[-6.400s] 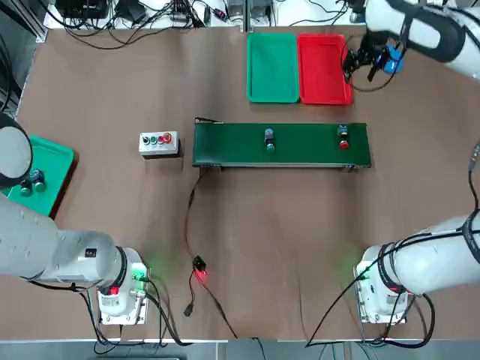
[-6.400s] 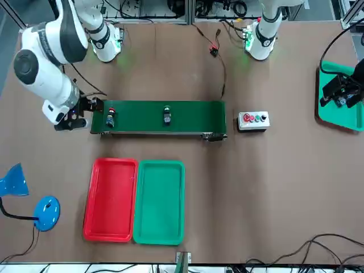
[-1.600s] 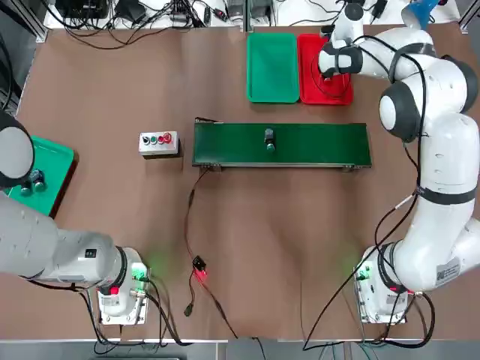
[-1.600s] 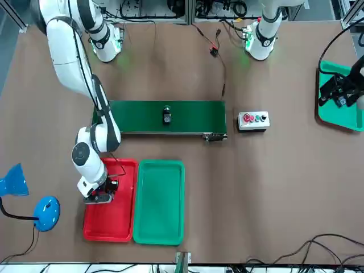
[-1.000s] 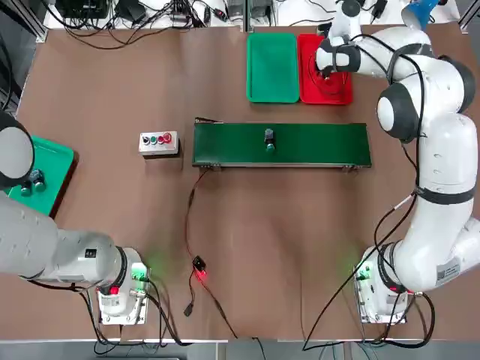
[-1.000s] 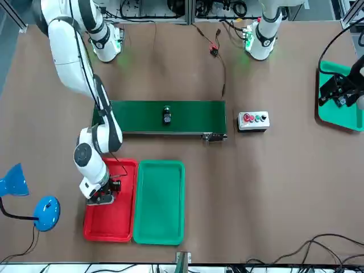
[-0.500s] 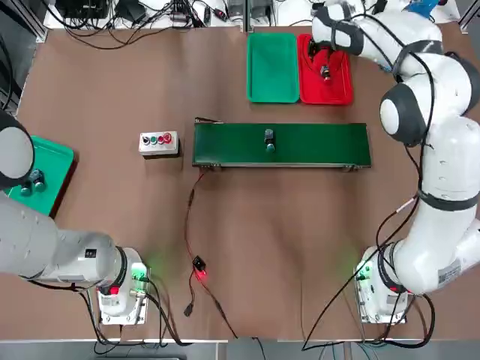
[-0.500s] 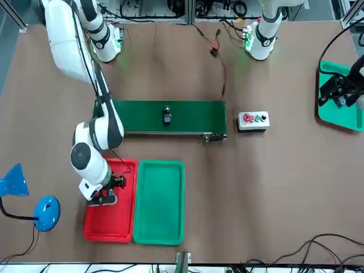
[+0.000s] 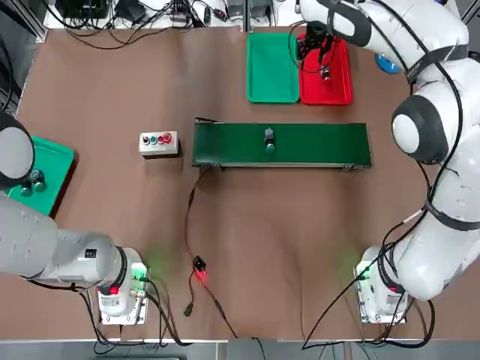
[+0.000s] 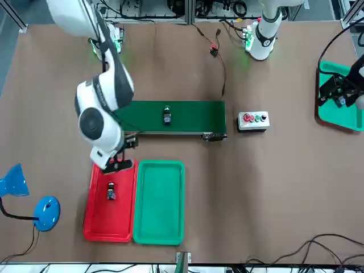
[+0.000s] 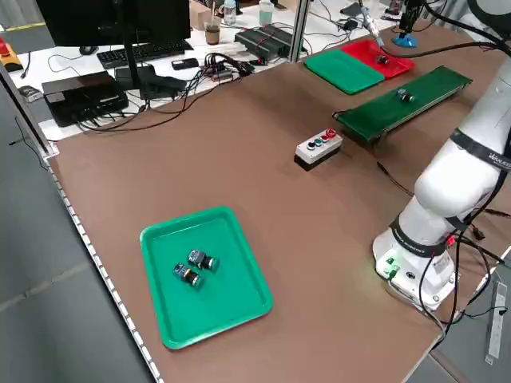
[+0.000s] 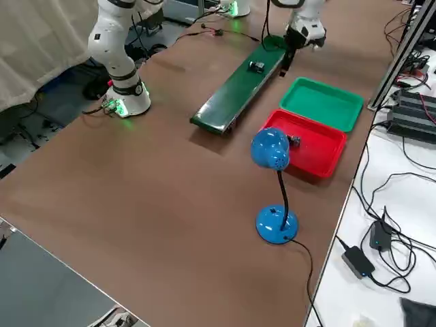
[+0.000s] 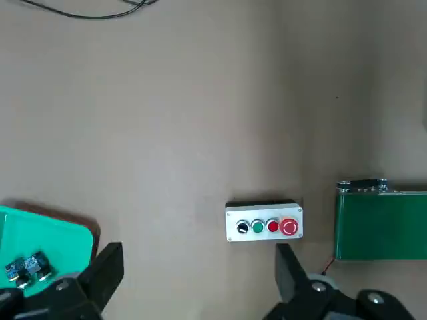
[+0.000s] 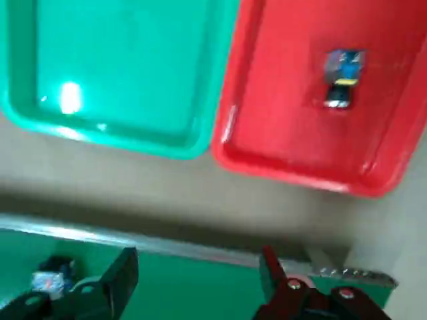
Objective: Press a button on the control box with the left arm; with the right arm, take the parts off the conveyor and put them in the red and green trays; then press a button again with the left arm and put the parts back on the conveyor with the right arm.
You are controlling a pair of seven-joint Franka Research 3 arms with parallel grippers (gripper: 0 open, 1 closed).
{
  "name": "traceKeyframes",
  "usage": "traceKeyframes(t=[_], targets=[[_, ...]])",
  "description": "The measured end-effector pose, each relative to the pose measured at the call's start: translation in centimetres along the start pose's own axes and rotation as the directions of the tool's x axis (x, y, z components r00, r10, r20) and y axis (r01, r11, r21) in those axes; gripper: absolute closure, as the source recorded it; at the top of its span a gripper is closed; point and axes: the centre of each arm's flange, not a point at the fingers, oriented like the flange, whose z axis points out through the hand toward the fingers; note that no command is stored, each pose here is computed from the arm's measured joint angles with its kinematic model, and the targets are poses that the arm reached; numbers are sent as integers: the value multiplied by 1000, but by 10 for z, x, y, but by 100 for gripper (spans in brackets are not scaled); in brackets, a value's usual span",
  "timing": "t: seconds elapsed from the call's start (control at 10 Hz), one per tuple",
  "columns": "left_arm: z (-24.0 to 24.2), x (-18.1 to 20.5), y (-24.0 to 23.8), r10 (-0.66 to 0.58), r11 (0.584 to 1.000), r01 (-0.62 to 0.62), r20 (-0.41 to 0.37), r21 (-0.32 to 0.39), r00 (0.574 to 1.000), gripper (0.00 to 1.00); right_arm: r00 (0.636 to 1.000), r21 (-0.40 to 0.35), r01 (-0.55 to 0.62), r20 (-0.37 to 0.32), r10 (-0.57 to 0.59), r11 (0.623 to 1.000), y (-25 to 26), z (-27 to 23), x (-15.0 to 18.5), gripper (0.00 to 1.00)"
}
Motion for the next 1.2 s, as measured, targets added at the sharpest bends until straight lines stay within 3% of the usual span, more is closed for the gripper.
traceKeyframes(t=[0.3, 0.5, 0.8, 1.2], targets=[[0, 0, 1, 1, 1000, -1, 0, 0, 1000, 0, 997, 18, -7, 73, 6, 1000, -57, 38, -30, 18], [0, 0, 1, 1, 1000, -1, 0, 0, 1000, 0, 999, 46, -19, 32, 18, 999, -72, 71, -55, 17], [0, 0, 1, 1, 1000, -1, 0, 0, 1000, 0, 997, 54, -65, 46, 63, 996, -85, 99, -96, 15], [0, 0, 1, 1, 1000, -1, 0, 0, 1000, 0, 988, 89, -153, 5, 153, 984, -136, 124, -132, 11]])
